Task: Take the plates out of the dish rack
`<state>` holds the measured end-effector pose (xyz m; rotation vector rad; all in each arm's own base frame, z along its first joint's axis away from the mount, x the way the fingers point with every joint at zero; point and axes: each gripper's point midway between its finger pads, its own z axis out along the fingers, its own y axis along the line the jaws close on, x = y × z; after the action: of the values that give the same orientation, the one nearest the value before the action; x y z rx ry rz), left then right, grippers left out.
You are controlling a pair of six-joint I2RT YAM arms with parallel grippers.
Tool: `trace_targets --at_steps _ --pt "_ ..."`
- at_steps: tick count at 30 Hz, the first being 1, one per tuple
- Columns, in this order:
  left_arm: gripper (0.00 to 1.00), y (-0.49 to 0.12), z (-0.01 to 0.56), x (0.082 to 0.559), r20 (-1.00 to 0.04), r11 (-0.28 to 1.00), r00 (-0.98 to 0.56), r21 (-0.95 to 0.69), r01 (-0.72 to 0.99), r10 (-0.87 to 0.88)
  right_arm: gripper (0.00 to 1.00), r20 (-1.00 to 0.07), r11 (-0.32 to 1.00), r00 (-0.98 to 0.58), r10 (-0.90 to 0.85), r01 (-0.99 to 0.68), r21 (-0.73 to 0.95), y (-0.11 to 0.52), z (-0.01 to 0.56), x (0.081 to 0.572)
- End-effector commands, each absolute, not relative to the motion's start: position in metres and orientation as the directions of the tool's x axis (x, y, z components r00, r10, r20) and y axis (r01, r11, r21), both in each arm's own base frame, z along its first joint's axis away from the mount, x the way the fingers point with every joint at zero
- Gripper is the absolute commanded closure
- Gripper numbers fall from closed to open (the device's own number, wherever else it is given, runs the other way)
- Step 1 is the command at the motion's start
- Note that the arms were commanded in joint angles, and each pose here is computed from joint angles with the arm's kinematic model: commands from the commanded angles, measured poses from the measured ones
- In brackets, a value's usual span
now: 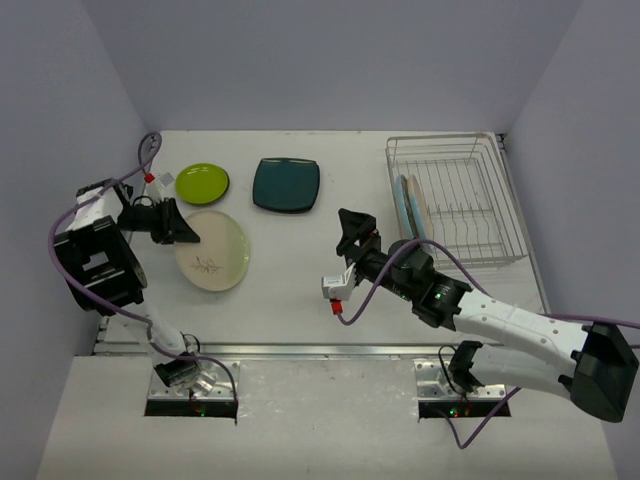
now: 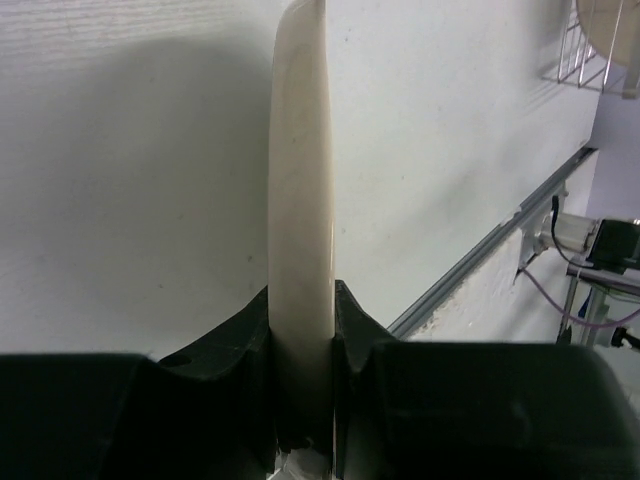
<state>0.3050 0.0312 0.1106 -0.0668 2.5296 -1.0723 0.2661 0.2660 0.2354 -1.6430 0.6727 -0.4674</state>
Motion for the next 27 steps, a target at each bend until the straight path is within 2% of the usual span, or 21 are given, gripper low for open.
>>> trace_targets --at_steps 1,3,8,15,20,27 --pt "1.00 0.023 0.110 0.312 -0.355 0.625 -0.919 -0.760 0.179 -0.169 0.01 -0.173 -0.017 0.670 -0.722 -0.268 -0.963 0.250 0.243 0.269" --pt "1.00 0.024 0.102 0.314 -0.347 0.615 -0.922 -0.769 0.176 -0.171 0.01 -0.182 -0.017 0.657 -0.732 -0.284 -0.959 0.248 0.239 0.269" --pt "1.00 0.027 0.068 0.320 -0.325 0.690 -0.934 -0.711 0.138 -0.148 0.01 -0.189 -0.023 0.642 -0.743 -0.307 -0.951 0.247 0.235 0.271" --pt "0.95 0.045 0.042 0.353 -0.416 0.869 -0.900 -0.485 0.102 -0.127 0.01 -0.190 -0.028 0.636 -0.748 -0.316 -0.948 0.249 0.236 0.273" --pt "0.94 0.064 0.028 0.368 -0.420 0.934 -0.897 -0.357 0.027 -0.134 0.01 -0.187 -0.031 0.634 -0.751 -0.318 -0.948 0.249 0.236 0.274" --pt "0.81 0.077 0.008 0.369 -0.406 0.979 -0.905 -0.199 -0.049 -0.127 0.01 -0.187 -0.028 0.630 -0.754 -0.315 -0.949 0.249 0.239 0.275"
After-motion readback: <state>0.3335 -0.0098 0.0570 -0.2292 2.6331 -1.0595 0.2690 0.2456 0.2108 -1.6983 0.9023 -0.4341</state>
